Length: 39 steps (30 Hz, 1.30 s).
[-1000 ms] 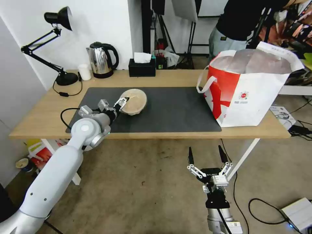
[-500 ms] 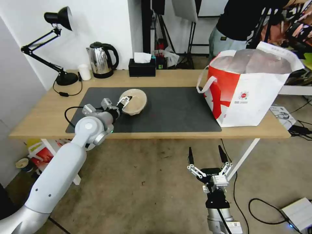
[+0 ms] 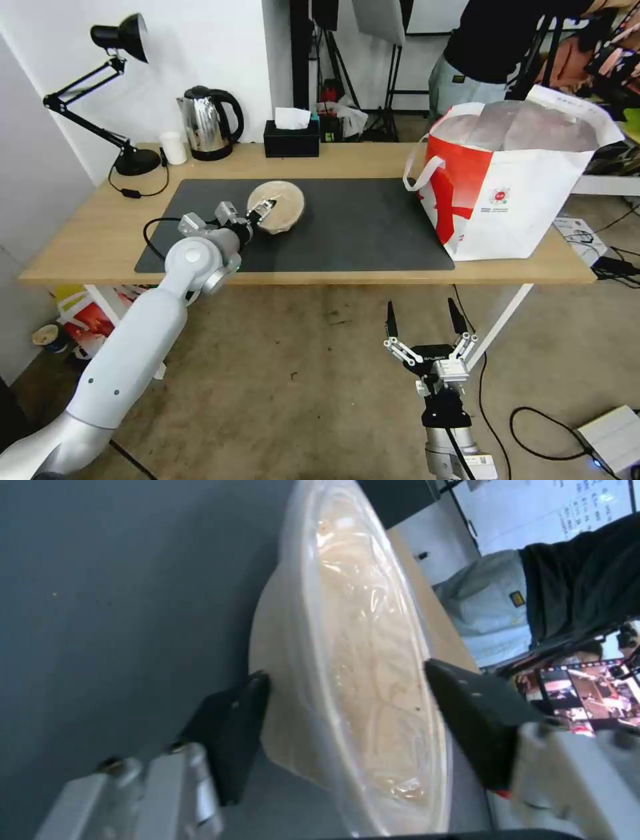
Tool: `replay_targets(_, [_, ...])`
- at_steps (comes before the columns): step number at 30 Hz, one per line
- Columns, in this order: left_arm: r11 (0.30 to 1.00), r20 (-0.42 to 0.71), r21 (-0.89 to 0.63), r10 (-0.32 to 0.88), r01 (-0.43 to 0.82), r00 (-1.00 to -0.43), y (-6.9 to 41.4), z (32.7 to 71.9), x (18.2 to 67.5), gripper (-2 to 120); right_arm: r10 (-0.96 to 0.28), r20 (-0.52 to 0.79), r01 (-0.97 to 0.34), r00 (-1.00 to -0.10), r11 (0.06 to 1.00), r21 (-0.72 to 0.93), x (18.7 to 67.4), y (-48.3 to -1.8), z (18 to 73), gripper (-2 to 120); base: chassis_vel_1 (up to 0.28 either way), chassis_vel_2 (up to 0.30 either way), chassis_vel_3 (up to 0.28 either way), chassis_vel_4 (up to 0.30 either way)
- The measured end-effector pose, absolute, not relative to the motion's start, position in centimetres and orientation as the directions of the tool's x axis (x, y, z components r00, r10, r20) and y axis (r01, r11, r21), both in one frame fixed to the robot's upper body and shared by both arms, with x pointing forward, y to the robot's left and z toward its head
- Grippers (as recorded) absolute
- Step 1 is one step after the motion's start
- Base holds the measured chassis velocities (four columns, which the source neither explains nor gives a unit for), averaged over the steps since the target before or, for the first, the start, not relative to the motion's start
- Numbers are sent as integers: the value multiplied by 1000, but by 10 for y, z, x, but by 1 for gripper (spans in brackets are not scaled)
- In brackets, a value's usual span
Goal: Pick up the trash from the table and place it into the takeout bag.
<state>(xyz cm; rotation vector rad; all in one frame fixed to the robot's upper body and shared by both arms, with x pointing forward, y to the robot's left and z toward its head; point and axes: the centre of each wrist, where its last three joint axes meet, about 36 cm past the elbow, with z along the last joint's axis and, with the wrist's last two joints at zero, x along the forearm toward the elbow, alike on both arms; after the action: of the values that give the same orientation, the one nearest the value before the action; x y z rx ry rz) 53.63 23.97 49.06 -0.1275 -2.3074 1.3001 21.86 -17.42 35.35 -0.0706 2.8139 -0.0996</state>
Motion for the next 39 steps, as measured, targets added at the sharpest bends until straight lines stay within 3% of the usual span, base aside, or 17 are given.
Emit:
replay_targets(9, [545, 359, -825, 303, -149, -883, 241, 492, 534, 32, -60, -317, -37, -946, 996, -77, 219, -174, 354, 100, 0, 0, 0, 0])
replay_targets(12, [542, 352, -827, 297, -147, -888, 241, 493, 533, 16, -60, -317, -37, -946, 996, -77, 219, -174, 353, 100, 0, 0, 0, 0])
replay_targets(17, [541, 348, -828, 294, -145, -890, 242, 494, 532, 1, -60, -317, -37, -946, 996, -77, 219, -174, 353, 100, 0, 0, 0, 0])
replay_targets(32, [539, 339, -830, 280, -146, -898, 252, 491, 522, 0, -60, -317, -37, -946, 996, -77, 219, -174, 353, 100, 0, 0, 0, 0])
replay_targets(39, [523, 290, -847, 292, -101, -911, 264, 512, 510, 0, -60, -317, -38, -946, 996, -77, 219, -174, 353, 100, 0, 0, 0, 0])
